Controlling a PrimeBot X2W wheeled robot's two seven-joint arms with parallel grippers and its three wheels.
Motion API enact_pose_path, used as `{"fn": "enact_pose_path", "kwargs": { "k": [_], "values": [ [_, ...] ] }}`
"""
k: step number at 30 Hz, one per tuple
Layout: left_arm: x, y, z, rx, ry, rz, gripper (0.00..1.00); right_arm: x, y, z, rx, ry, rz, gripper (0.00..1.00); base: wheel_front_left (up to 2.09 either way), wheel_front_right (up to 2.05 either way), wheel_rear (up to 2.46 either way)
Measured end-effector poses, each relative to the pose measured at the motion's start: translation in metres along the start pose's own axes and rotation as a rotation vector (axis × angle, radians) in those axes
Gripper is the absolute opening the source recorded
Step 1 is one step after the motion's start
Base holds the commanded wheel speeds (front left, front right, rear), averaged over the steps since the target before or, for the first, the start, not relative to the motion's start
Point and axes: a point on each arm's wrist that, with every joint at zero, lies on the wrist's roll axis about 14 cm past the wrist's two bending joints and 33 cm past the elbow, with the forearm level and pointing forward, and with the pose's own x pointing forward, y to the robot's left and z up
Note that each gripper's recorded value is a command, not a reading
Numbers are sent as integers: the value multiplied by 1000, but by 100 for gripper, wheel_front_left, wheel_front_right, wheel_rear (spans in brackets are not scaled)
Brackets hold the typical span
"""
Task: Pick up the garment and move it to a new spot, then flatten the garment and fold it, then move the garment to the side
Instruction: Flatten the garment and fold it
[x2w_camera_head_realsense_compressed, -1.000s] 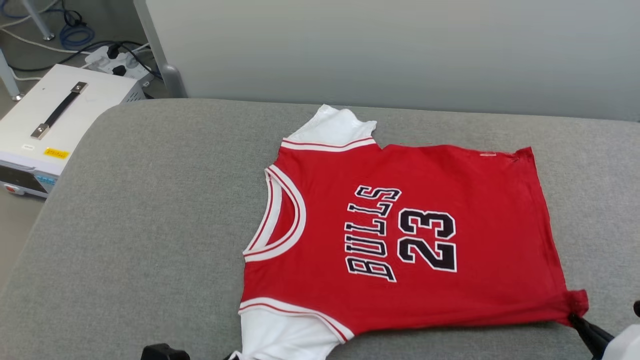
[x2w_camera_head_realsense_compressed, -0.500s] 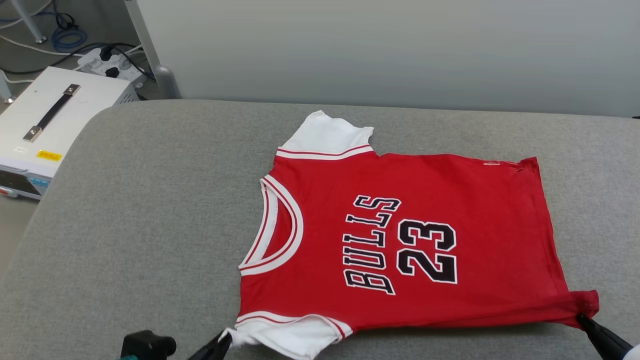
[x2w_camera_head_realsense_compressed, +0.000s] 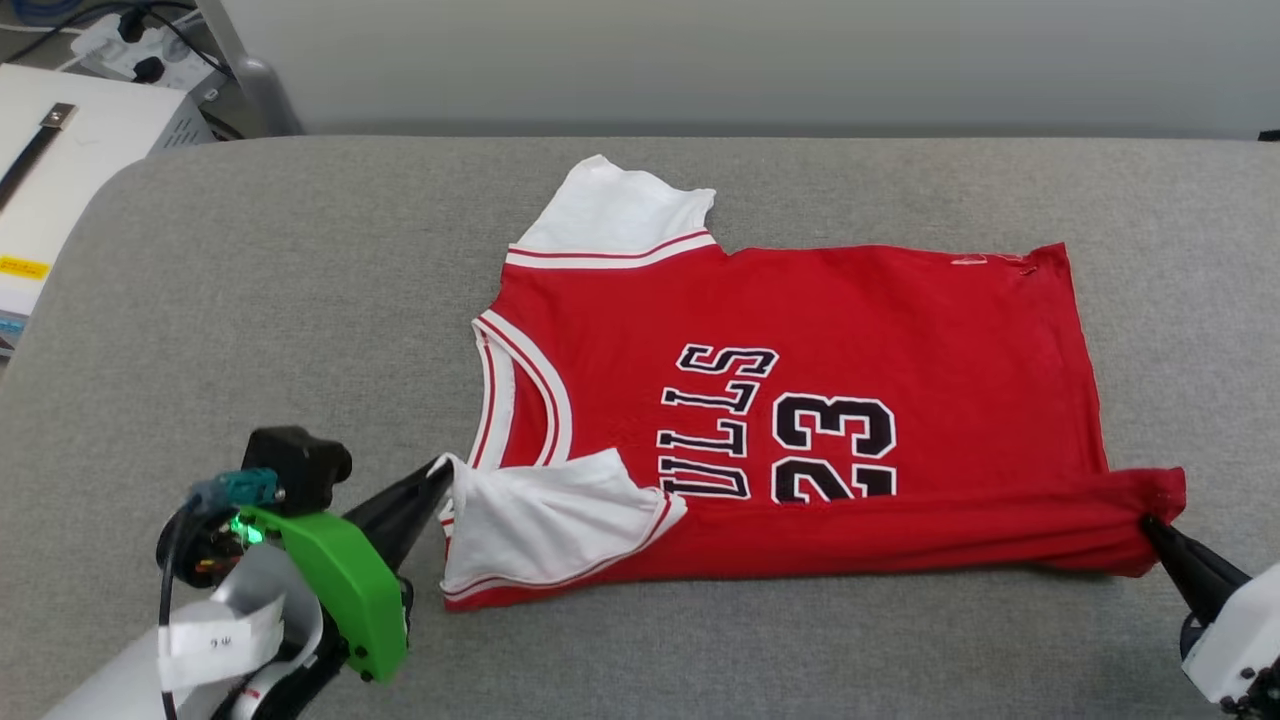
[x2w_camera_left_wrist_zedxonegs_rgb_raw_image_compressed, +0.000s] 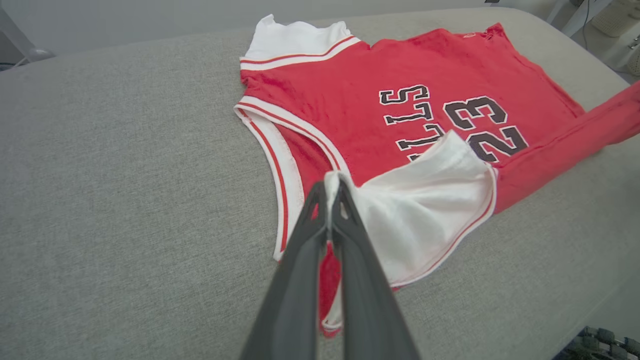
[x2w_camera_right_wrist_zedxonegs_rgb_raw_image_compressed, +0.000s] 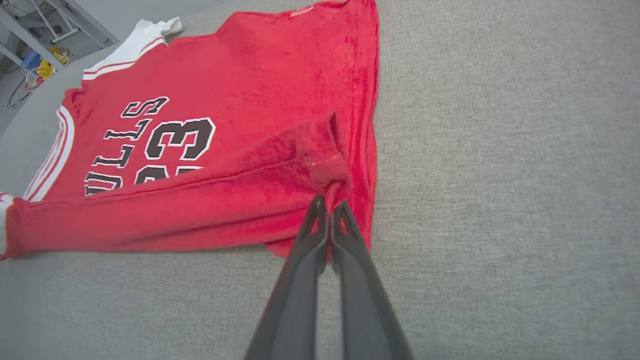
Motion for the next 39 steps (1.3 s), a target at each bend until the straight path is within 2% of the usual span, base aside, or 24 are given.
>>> {"fn": "enact_pose_path", "kwargs": {
  "k": [9,17,18,23,28,33,39],
  "values": [
    [42,25,-6,41,132,-7,0,23,-12,-5,-11,55,-43,0,0,0,0],
    [73,43,-33,54,255,1,0,43,-19,-18,-11,117,-61,0,0,0,0],
    [78,47,-44,71,283,9,100,47,-24,-24,-12,141,-73,100,0,0,0],
    [85,50,-38,40,195,47,100,52,-24,-19,-62,128,-81,100,0,0,0],
    [82,56,-1,-28,1,105,100,48,-20,1,-111,71,-74,100,0,0,0],
    [64,64,31,-103,-169,174,100,39,-13,31,-188,-13,-68,100,0,0,0],
    [37,57,33,-194,-249,230,100,24,-6,32,-236,-2,-80,100,0,0,0]
  ]
}}
